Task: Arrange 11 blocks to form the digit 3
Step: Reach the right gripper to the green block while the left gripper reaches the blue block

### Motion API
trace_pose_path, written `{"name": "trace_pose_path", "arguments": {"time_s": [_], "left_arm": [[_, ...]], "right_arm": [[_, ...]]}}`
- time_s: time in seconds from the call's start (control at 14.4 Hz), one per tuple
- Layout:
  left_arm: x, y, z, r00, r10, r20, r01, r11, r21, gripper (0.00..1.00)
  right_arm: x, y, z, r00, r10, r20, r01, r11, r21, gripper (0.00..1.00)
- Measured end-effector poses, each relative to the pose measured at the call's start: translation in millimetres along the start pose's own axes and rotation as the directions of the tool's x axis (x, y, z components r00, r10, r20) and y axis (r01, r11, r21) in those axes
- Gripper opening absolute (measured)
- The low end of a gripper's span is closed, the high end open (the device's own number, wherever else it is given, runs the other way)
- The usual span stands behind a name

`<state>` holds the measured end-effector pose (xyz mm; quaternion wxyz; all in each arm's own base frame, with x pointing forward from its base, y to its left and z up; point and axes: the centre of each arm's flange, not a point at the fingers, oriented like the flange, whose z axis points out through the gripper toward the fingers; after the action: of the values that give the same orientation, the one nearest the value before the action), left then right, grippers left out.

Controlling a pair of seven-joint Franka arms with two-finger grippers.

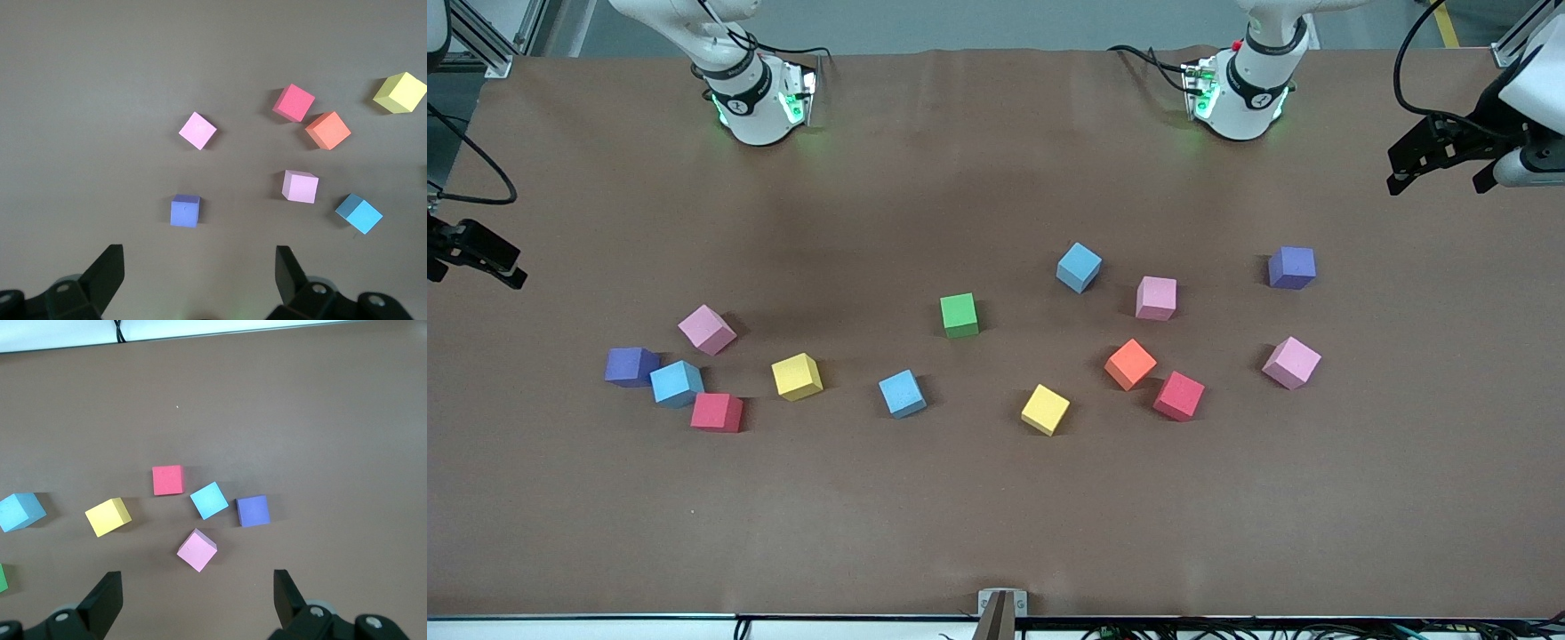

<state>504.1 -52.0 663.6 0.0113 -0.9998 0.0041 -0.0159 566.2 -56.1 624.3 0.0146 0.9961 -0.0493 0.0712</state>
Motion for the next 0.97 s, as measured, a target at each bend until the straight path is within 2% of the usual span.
{"name": "trace_pose_path", "arguments": {"time_s": [0.35, 0.49, 0.77, 0.97], "left_arm": [[0, 0, 0, 1.000, 0.007, 0.004, -0.007, 1.000, 0.000, 1.00], [3, 8, 10, 0.999, 0.027, 0.030, -0.027, 1.000, 0.000, 1.00], [21, 79, 64, 0.988, 0.109, 0.113, -0.109, 0.994, -0.010, 1.00], [26, 143, 112, 0.988, 0.025, 0.150, -0.024, 1.000, -0.008, 1.00]], "right_arm": [[-1, -10, -9, 1.000, -0.022, -0.018, 0.022, 1.000, 0.003, 1.00], [-1, -15, -9, 0.999, -0.030, -0.018, 0.030, 1.000, 0.004, 1.00], [-2, -12, -8, 1.000, -0.025, -0.003, 0.025, 1.000, 0.004, 1.00], [-1, -16, 5, 0.999, -0.031, 0.026, 0.031, 1.000, 0.005, 1.00]]}}
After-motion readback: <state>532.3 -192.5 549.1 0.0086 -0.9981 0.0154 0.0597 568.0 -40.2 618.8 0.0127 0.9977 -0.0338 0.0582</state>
